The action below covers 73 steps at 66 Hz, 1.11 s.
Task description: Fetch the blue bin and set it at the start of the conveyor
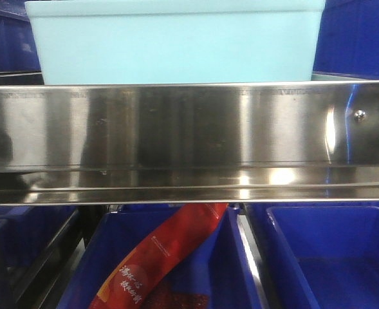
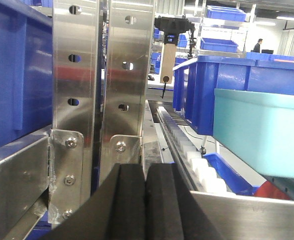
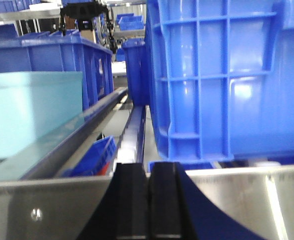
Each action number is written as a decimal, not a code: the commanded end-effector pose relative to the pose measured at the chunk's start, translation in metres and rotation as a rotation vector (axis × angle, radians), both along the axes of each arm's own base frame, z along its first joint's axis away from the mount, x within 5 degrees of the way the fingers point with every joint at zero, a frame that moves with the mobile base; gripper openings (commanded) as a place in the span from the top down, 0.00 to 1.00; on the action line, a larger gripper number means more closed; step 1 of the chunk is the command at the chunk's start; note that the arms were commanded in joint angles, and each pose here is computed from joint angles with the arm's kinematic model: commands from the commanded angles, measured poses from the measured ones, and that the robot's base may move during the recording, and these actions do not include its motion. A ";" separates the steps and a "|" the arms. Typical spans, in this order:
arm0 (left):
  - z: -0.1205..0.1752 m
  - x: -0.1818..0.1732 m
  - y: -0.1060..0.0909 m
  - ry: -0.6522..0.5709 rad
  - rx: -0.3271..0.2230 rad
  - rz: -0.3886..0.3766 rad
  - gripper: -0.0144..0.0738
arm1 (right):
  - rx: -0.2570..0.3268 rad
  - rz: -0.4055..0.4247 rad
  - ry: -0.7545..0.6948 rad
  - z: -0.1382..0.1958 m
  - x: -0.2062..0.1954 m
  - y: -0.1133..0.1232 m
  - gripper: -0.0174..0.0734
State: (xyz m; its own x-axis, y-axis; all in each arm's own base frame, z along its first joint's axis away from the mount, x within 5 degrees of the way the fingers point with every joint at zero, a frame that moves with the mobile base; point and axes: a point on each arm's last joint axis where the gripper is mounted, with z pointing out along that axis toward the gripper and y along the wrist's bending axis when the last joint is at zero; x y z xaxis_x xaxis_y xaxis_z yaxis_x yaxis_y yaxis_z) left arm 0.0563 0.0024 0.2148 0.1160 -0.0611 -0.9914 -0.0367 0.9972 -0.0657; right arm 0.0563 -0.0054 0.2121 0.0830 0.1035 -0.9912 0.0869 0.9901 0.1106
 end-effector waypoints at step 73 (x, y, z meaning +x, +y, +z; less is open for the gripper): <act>0.188 0.099 -0.052 0.400 0.169 -0.316 0.30 | -0.084 0.235 0.399 0.187 0.109 0.025 0.19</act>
